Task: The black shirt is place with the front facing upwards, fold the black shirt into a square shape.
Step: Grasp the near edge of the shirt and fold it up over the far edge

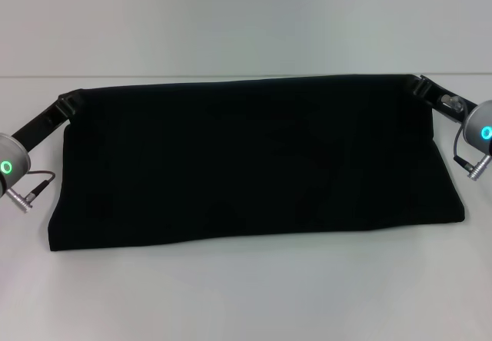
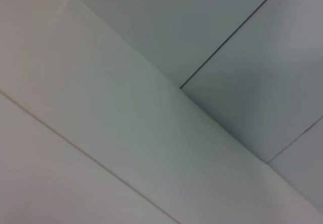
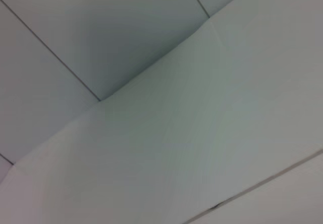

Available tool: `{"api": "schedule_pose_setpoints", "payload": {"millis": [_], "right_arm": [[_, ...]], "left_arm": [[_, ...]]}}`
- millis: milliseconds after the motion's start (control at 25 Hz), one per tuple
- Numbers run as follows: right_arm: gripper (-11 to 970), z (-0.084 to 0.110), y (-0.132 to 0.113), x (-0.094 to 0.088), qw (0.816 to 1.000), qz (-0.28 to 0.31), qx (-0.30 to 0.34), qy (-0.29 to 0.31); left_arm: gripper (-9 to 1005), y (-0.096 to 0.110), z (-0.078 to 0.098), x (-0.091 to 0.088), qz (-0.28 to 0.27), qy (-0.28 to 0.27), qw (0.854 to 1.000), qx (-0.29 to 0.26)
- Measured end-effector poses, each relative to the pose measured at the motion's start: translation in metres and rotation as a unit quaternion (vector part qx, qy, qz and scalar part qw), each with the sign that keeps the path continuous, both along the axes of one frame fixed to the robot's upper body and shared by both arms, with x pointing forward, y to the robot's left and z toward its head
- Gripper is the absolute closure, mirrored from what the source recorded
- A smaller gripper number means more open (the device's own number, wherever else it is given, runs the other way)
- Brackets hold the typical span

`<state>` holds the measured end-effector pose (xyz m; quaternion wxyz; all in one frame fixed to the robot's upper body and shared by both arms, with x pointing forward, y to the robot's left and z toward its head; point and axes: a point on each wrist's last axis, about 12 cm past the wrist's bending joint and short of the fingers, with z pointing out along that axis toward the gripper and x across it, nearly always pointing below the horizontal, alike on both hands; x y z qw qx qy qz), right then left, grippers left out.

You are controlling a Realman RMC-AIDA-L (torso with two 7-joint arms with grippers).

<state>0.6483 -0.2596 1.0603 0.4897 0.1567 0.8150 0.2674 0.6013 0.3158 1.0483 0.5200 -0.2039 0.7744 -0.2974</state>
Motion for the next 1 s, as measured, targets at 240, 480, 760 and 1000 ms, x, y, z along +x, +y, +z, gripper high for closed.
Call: {"api": "schedule_pose_setpoints", "payload": {"millis": [240, 480, 760, 1000], "right_arm": [[872, 0.005, 0.005, 0.008, 0.999, 0.007, -0.038, -0.008], [865, 0.007, 0.008, 0.01, 0.999, 0.004, -0.044, -0.024], [549, 0.006, 0.009, 0.009, 0.999, -0.003, -0.035, -0.022], [310, 0.004, 0.008, 0.007, 0.999, -0.002, -0.028, -0.022]], "left_arm": [[835, -0.01, -0.005, 0.002, 0.026, -0.009, 1.0, 0.009], [830, -0.028, -0.011, 0.002, 0.047, -0.037, 0.998, 0.029], [645, -0.03, -0.011, 0.002, 0.049, -0.037, 0.998, 0.022], [389, -0.032, -0.014, -0.004, 0.039, -0.038, 0.998, 0.012]]}}
